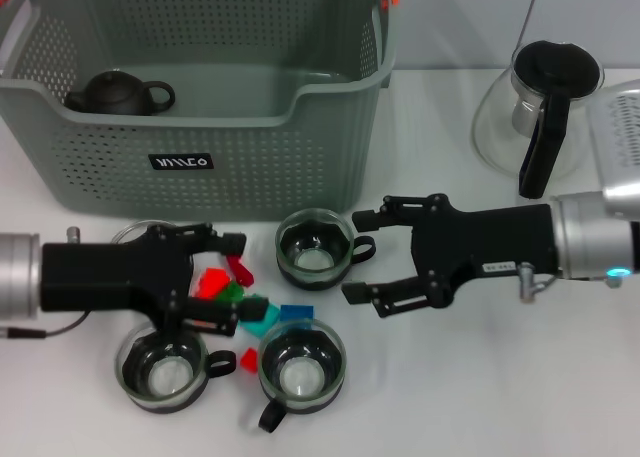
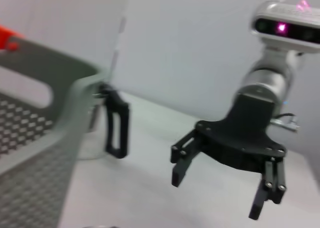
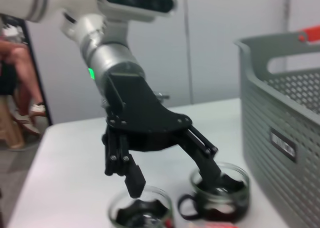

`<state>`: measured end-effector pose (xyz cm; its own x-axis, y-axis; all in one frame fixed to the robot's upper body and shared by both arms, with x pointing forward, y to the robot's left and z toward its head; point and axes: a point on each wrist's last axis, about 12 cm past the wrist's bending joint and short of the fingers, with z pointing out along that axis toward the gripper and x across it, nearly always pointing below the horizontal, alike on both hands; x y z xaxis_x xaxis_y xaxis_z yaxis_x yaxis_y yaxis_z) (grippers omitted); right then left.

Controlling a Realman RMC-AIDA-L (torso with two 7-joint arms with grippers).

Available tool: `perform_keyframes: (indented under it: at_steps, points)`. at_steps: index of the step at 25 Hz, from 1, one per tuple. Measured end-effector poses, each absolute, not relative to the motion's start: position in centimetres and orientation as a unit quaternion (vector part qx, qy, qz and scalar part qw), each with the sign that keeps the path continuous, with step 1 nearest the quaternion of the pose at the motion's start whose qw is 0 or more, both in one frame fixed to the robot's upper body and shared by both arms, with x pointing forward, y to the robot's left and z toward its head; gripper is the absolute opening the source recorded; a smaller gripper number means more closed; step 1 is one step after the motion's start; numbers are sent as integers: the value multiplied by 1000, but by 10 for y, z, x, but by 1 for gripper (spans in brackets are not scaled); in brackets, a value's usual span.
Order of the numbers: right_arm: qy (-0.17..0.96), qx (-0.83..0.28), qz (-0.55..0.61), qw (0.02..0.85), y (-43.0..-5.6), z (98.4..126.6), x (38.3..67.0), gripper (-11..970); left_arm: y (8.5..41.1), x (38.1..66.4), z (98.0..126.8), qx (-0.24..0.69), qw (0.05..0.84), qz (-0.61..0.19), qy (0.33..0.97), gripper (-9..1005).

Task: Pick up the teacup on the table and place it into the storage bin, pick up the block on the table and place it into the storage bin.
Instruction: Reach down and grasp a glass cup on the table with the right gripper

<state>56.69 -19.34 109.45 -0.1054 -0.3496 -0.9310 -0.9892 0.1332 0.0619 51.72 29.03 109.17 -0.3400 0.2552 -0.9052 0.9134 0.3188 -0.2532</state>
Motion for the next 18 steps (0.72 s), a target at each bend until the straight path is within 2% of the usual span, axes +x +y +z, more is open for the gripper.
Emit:
perform_keyframes:
  at_steps: [9, 18]
  points:
    - [576, -584, 417, 392, -202, 1112, 552, 915, 301, 497, 1090, 395, 408, -440, 696, 935]
    - [523, -708, 379, 285, -164, 1112, 551, 913, 306, 494, 1087, 366, 424, -438, 704, 934]
